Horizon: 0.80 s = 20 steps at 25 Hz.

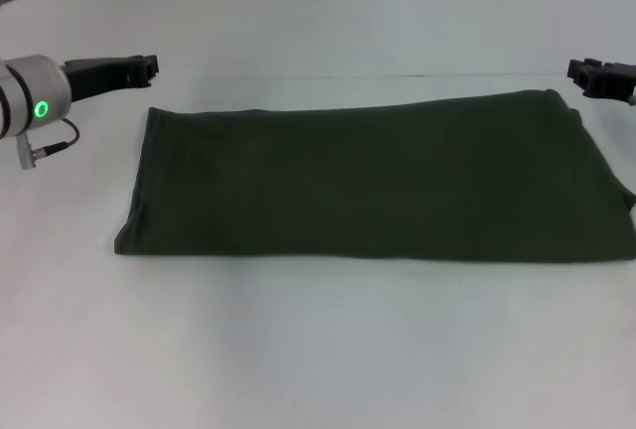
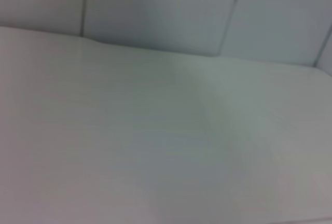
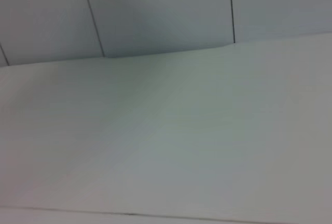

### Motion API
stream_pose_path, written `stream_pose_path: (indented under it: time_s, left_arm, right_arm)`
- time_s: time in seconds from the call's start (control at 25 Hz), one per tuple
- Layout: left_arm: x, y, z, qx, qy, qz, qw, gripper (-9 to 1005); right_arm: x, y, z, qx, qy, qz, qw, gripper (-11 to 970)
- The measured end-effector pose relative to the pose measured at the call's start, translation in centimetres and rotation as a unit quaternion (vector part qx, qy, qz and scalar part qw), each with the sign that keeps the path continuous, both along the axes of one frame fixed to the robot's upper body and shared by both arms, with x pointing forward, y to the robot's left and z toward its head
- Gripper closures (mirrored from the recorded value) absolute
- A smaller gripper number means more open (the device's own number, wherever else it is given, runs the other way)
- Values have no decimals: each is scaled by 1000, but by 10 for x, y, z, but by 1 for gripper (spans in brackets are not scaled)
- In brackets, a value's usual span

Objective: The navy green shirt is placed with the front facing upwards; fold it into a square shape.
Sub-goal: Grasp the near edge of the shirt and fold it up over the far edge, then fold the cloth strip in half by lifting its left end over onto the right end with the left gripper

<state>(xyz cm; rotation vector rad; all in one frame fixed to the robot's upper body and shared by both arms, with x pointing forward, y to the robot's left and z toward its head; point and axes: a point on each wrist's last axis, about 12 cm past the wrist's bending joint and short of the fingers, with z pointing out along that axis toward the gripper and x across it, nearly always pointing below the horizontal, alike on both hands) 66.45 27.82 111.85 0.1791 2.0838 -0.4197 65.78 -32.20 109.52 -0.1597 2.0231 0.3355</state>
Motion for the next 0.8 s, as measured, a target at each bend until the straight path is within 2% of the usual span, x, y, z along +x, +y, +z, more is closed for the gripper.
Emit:
stream_pose_path:
  time_s: [0.24,0.4,0.52,0.8]
  left_arm:
    - [-2,13,-2,-26,-9,55,998,844]
    - [-4,16,-3,-31,-8,59,998,718]
    - [-8,14,-3,-40,-2,44,998,597]
    - [-36,23,9,-90,6,-19,996,278]
  right_arm:
    - [7,-7,10,-11,-12,-23,1000,822]
    - [9,-8,15,2,-14,-19,1000,637]
    - [6,-8,15,23,-5,-9,1000,510]
    - [-20,-16,21,101,29,49,993,206]
